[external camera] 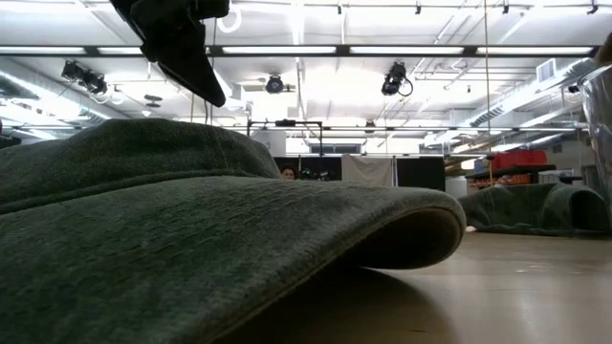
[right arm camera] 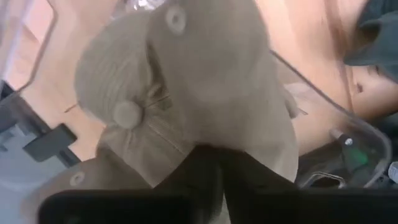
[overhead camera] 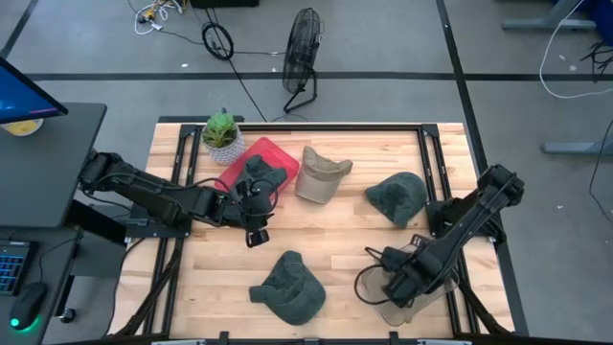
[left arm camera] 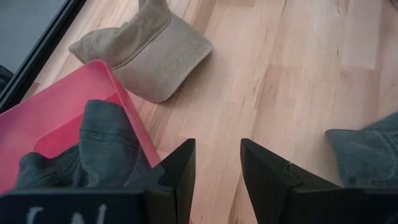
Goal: Pick & Place hat
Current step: Put the bottom gray cap into the transparent bin
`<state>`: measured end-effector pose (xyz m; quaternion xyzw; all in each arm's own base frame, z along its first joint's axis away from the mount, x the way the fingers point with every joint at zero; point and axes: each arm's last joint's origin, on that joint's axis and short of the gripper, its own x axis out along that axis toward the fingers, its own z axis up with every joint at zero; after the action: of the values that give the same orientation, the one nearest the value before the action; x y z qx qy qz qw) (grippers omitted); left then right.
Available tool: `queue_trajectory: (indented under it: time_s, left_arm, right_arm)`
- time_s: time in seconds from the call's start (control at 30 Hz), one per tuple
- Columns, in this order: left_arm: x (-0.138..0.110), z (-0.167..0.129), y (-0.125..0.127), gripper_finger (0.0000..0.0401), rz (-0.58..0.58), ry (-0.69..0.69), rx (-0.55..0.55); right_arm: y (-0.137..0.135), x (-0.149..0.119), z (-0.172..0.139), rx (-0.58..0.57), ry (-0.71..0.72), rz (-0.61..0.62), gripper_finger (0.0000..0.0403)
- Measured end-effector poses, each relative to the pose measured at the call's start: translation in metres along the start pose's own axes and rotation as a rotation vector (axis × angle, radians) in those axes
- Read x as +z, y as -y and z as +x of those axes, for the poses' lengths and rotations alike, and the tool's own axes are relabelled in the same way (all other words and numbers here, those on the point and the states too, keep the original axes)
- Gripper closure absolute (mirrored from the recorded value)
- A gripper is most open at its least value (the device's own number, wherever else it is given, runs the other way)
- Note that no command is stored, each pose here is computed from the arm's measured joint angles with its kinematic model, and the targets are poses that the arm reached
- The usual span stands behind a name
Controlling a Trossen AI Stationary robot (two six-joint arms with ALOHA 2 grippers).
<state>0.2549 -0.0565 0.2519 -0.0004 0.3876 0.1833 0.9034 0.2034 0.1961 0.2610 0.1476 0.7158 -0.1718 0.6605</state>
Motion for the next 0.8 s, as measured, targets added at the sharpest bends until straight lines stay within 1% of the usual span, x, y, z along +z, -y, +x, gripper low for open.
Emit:
queue_trajectory:
  time_s: [0.1, 0.27, 0.37, 0.53, 0.67, 0.8]
  left_arm:
    - [0.0, 0.0, 0.0, 0.027, 0.0, 0.0, 0.0]
    - [0.0, 0.0, 0.0, 0.027, 0.0, 0.0, 0.0]
    - [0.0, 0.0, 0.0, 0.027, 0.0, 0.0, 0.0]
    - [0.0, 0.0, 0.0, 0.027, 0.0, 0.0, 0.0]
    - [0.0, 0.0, 0.0, 0.027, 0.0, 0.0, 0.0]
    - [0.0, 0.0, 0.0, 0.027, 0.0, 0.0, 0.0]
  right_arm:
    - [-0.009, 0.003, 0.008, 0.009, -0.006, -0.002, 0.0336]
    - [-0.028, 0.009, 0.014, 0.149, -0.009, -0.035, 0.0289]
    - [-0.03, 0.009, 0.013, 0.18, -0.002, -0.043, 0.0272]
    - [-0.02, 0.009, 0.003, 0.213, -0.08, -0.02, 0.0264]
    - [-0.008, 0.006, -0.01, 0.247, -0.144, 0.058, 0.0264]
    - [0.0, 0.002, -0.023, 0.303, -0.138, 0.112, 0.0264]
